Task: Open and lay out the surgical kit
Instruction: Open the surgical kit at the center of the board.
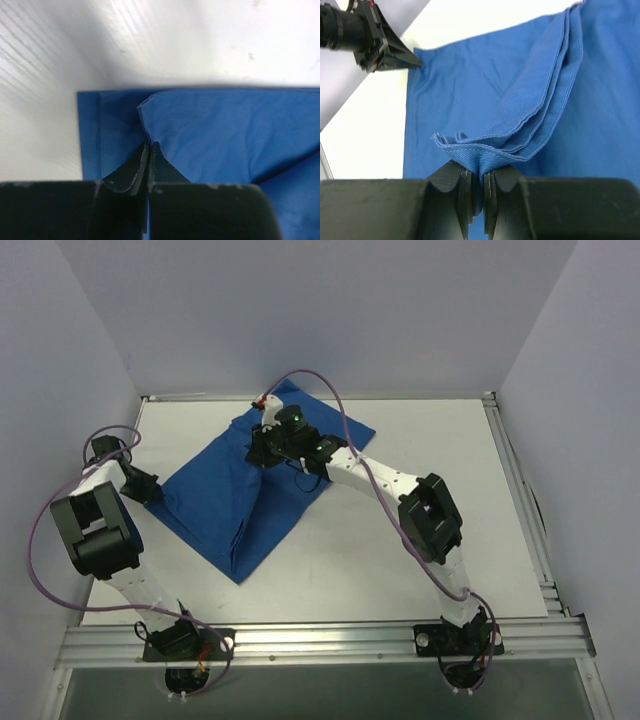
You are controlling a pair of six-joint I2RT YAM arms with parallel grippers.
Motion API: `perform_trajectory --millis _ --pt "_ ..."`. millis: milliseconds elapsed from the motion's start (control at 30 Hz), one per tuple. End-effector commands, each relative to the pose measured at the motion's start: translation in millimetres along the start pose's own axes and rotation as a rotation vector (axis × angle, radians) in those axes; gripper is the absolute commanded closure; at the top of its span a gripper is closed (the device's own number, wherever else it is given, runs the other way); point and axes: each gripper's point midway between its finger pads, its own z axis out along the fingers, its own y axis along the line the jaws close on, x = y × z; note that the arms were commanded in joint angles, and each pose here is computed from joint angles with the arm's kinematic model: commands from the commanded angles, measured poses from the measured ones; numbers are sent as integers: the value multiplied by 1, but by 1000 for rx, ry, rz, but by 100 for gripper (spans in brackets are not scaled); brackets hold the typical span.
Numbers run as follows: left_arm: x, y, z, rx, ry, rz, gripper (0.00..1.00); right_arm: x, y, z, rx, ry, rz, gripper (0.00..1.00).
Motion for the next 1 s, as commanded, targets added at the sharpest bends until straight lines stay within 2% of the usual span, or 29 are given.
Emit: perform_trajectory --millis 0,333,567,733,767,967 --pt "-20 -44 -41 109 -113 85 98 -22 17 15 -55 -36 -22 100" --pt "14 -109 -71 203 -110 276 98 -31 28 60 -169 -97 -3 100" --pt "18 -133 -98 275 -122 307 98 -35 45 80 -294 -184 -23 100" --pt "23 -138 -109 285 -137 319 98 -34 50 98 -366 -234 10 100" --pt "23 -136 -109 280 -142 318 98 -43 56 97 -393 -269 16 100" --pt "19 -129 -116 257 -171 332 98 -37 81 111 -504 -303 38 100"
